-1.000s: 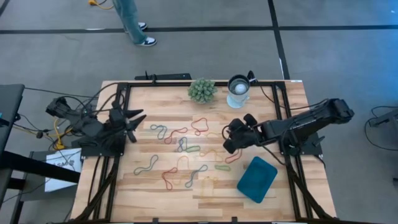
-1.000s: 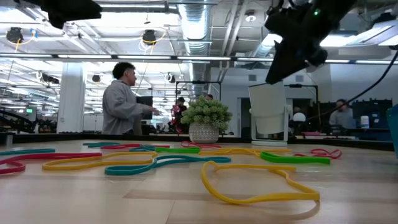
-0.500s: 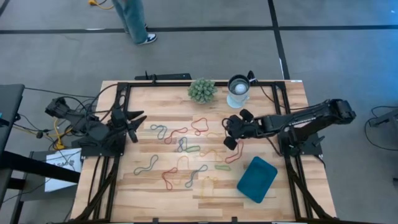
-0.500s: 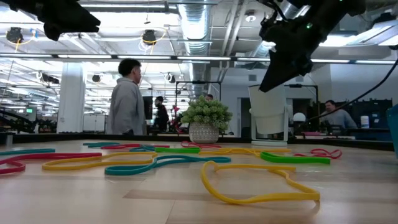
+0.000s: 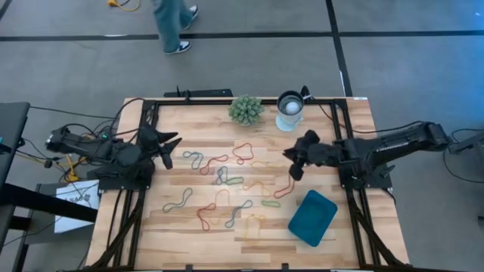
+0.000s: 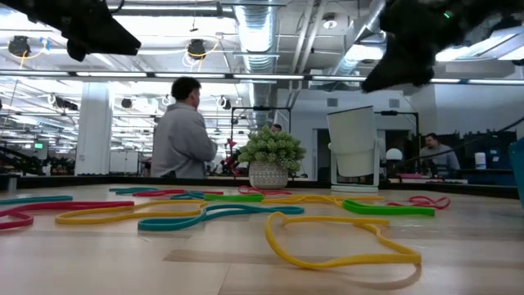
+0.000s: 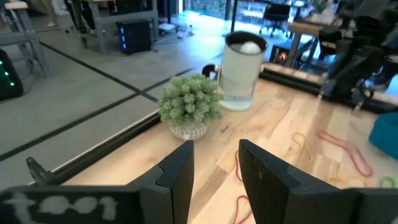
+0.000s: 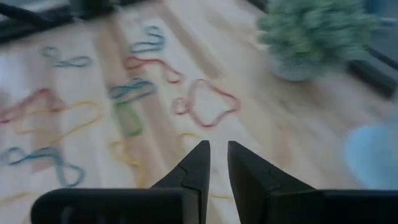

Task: Pick and place items into bin
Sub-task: Put the blue rubber band into the blue bin

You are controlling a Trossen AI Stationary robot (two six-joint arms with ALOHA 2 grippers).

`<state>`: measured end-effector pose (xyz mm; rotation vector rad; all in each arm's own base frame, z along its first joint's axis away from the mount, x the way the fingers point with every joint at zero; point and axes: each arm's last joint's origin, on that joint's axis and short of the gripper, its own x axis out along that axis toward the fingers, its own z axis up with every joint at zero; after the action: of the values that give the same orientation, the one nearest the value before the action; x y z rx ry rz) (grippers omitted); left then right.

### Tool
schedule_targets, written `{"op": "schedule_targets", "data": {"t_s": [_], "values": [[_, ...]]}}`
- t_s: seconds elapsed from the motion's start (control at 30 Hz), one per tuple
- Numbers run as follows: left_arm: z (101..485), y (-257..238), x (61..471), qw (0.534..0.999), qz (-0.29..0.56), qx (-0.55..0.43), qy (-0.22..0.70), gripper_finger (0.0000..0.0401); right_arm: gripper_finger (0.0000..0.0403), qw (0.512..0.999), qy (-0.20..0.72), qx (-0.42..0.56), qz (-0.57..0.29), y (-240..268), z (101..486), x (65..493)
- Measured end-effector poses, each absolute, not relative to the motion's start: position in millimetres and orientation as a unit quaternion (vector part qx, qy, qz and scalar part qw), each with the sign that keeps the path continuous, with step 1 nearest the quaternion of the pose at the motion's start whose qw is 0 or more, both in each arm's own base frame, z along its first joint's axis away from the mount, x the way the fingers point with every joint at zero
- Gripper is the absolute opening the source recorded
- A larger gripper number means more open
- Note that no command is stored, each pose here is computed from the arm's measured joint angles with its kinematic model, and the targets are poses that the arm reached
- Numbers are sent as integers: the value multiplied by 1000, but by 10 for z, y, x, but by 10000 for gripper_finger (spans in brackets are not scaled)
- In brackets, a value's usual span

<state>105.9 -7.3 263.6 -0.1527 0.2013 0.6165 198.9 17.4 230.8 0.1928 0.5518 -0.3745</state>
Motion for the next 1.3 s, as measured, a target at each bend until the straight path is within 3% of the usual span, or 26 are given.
{"op": "schedule_targets", "data": {"t_s": [0.2, 0.7, 1.3], "values": [[2565, -40, 1191, 935, 321, -77, 128, 116, 52, 958, 220, 82, -164, 185, 2066, 1937], [2429, -46, 1563, 936, 301, -45, 179, 116, 52, 949, 247, 74, -179, 151, 1885, 2087], [2429, -19, 1571, 933, 311, -41, 178, 116, 52, 951, 233, 94, -182, 157, 1875, 2132]]}}
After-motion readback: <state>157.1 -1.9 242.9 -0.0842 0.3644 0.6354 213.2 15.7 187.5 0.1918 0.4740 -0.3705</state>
